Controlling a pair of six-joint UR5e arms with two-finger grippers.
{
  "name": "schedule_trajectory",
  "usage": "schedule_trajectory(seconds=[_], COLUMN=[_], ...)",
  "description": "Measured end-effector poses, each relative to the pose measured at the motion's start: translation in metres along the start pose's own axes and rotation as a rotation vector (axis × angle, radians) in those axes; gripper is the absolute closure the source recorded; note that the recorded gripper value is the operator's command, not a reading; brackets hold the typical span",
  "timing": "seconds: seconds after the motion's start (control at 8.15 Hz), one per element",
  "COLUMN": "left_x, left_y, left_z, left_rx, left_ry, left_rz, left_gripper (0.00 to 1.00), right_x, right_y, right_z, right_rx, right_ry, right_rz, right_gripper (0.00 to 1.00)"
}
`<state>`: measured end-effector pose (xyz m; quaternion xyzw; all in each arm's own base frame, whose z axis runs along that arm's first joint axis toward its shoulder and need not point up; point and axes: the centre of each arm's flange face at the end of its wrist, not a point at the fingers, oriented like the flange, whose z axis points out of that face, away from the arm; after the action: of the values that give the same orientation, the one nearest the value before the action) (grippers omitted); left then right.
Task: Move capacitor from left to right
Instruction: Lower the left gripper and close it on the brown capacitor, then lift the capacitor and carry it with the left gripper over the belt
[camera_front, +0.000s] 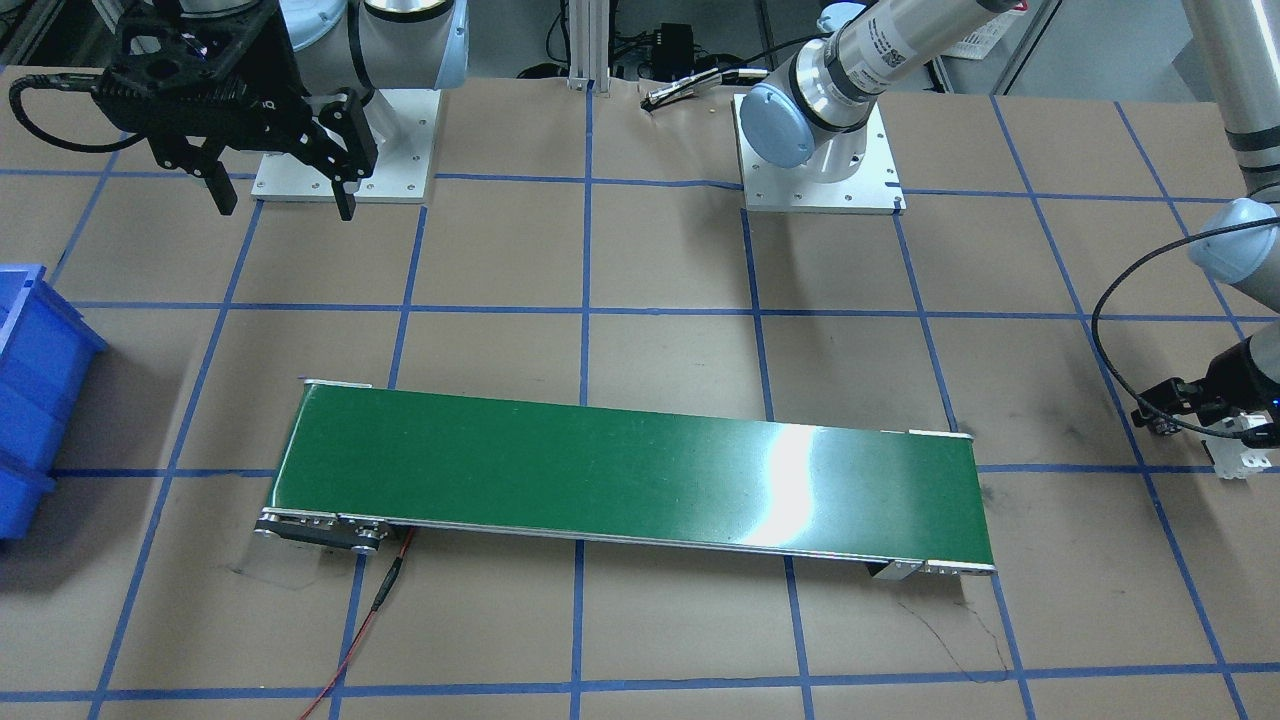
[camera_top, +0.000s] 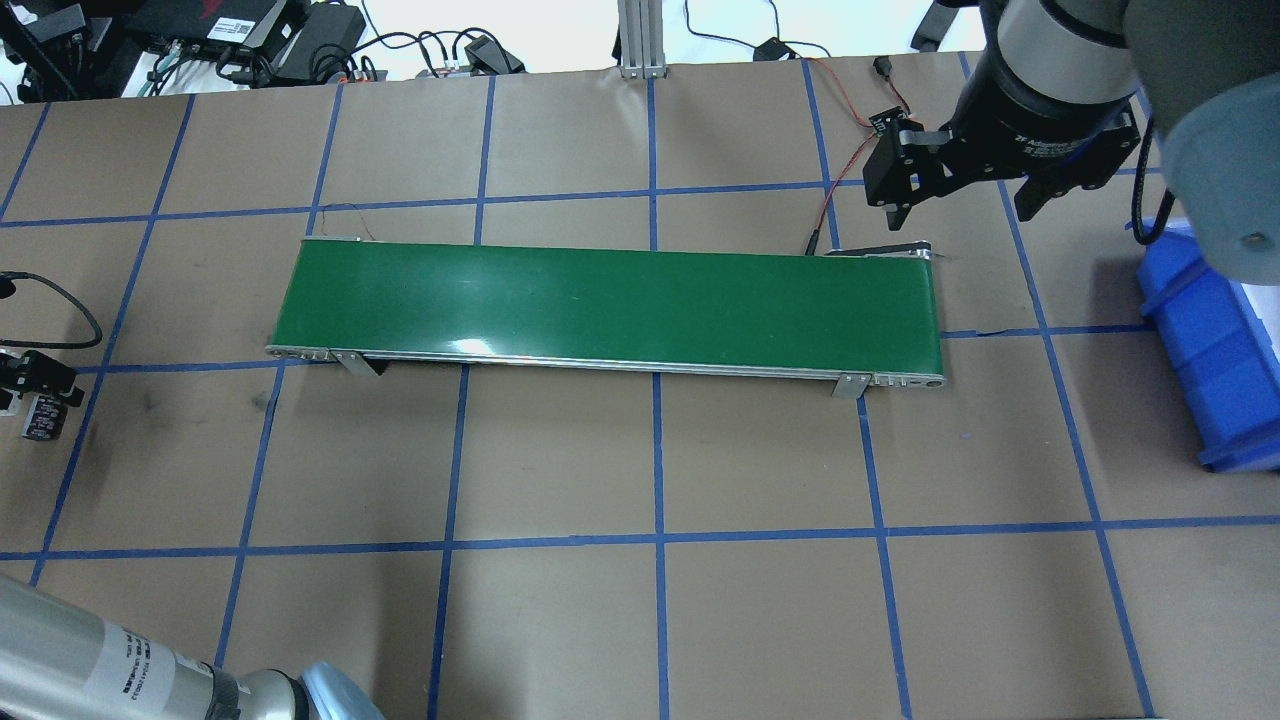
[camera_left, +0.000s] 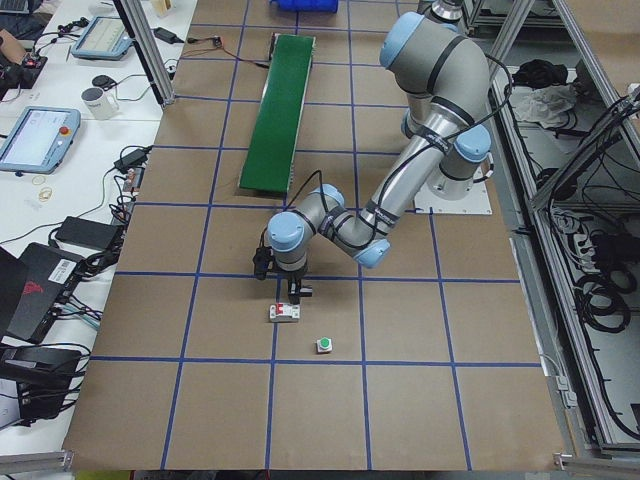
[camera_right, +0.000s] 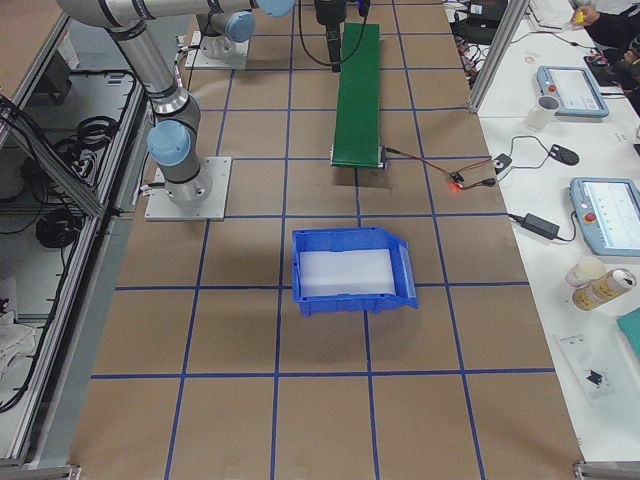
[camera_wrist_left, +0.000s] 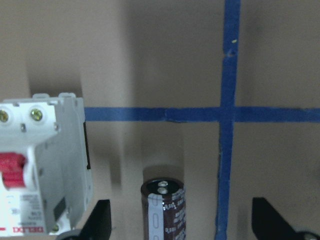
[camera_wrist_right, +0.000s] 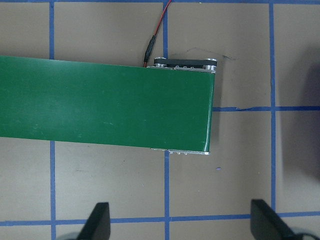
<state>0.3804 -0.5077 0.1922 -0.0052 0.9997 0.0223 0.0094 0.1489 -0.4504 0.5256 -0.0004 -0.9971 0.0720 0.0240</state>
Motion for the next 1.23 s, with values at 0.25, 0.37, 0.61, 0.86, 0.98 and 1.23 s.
schedule_trajectory(seconds=[0.25,0.37,0.61,0.86,0.98,1.23], left_x=[-0.005,-0.004,0.0,0.0,0.0,0.0], left_y=[0.005,0.006,0.01,0.011,0.012,0.012], left_z=[0.003,0.006,0.012,0.013,0.013,0.011], left_rx=[-0.004,-0.01,-0.021,-0.023,-0.023,-0.022], left_ry=[0.002,0.006,0.017,0.019,0.019,0.023], left_rz=[-0.002,-0.001,0.0,0.004,0.015,0.037], left_gripper=[0.22,0.25,0.37,0.57,0.68,0.85], right_x=[0.0,0.0,0.0,0.0,0.0,0.0], right_y=[0.0,0.0,0.0,0.0,0.0,0.0], right_z=[0.0,0.0,0.0,0.0,0.0,0.0], right_rx=[0.0,0.0,0.0,0.0,0.0,0.0], right_ry=[-0.001,0.0,0.001,0.001,0.001,0.001], right_rz=[0.0,0.0,0.0,0.0,0.0,0.0], right_gripper=[0.0,0.0,0.0,0.0,0.0,0.0])
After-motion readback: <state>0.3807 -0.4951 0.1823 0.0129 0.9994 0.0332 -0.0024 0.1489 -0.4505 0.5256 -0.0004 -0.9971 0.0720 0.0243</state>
